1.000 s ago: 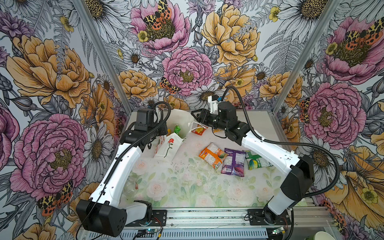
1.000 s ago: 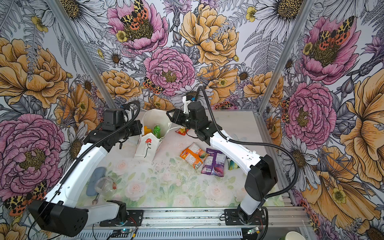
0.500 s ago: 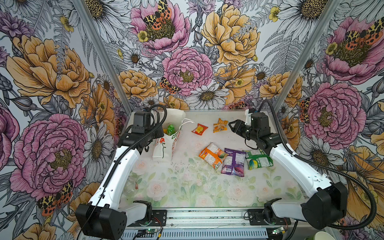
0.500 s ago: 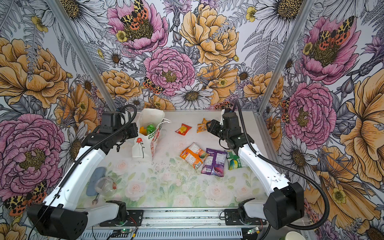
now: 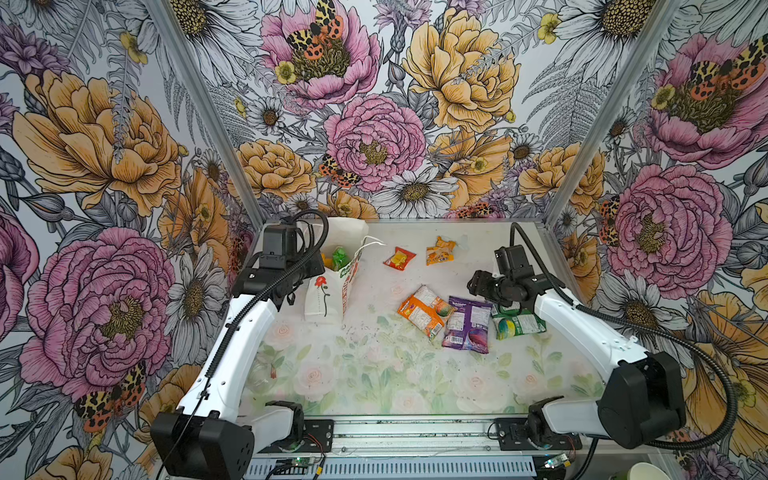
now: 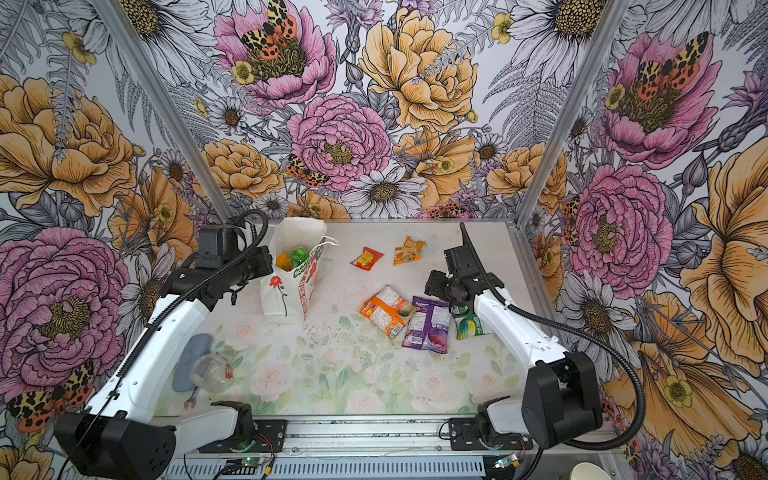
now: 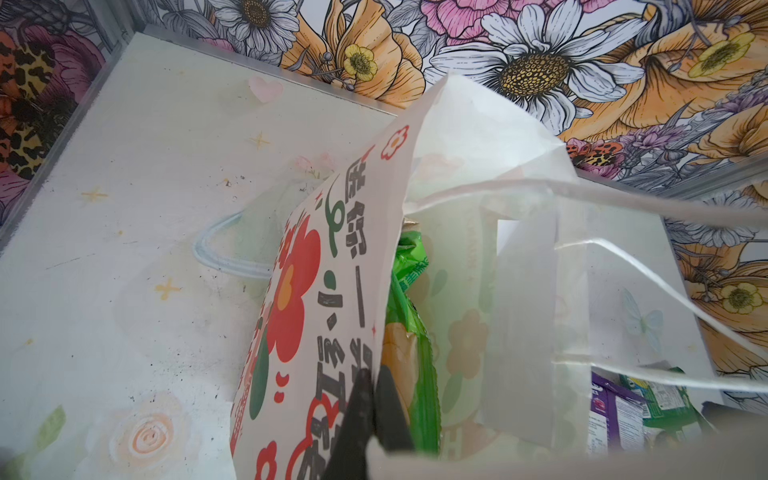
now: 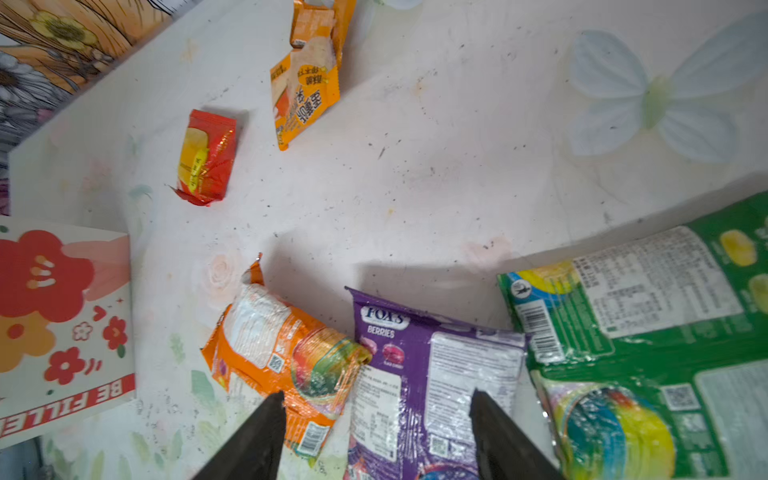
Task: Place the snacks into the paper bag
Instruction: 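Withdraw the right gripper from the paper bag toward the remaining snacks, then lower the right gripper onto the purple FOX'S candy bag and grasp it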
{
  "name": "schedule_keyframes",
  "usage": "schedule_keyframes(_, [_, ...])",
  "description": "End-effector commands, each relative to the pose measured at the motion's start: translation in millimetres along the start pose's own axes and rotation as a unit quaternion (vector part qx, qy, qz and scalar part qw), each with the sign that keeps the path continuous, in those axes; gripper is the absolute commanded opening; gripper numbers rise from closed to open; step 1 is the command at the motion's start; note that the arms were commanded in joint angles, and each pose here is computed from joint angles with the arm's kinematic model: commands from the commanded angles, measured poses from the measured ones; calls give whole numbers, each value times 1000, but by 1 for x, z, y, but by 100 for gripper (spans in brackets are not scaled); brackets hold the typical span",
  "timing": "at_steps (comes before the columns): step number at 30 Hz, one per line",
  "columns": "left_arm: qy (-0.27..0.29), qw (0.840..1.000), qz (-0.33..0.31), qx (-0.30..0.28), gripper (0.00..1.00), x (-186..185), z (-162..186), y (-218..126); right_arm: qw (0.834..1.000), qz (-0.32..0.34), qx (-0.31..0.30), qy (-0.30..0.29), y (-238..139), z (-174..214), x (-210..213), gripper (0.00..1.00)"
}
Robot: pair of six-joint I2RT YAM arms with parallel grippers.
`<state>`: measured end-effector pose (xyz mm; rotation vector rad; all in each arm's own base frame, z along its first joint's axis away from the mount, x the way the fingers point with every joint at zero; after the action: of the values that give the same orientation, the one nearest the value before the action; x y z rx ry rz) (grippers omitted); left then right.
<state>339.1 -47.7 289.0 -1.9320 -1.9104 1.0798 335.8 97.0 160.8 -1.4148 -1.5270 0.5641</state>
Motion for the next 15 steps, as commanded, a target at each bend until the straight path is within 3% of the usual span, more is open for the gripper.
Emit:
schedule_keyframes(1, [-11, 1000, 13, -3, 0, -1, 0, -5, 996, 13, 46, -70, 12, -7, -2, 75])
schedule_keyframes(5, [-12, 1000, 11, -7, 0, 1, -1, -7, 987, 14, 115, -111, 36, -7, 2, 75])
schedule_keyframes(15, [-17, 1000, 14, -9, 0, 2, -2, -8, 971, 38, 165, -171, 74, -2, -2, 76])
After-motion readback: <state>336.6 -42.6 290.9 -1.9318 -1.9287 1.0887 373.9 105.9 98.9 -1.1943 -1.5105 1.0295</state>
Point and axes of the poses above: each gripper's point midway between its finger pads, its own y axis out along the fingers, its own x axis along the line the jaws close on, z = x × y, the point moved 2 cm from there along -y, back along the fingers, and after that the axes turned 3 degrees about -y, right-handed, at the moved point
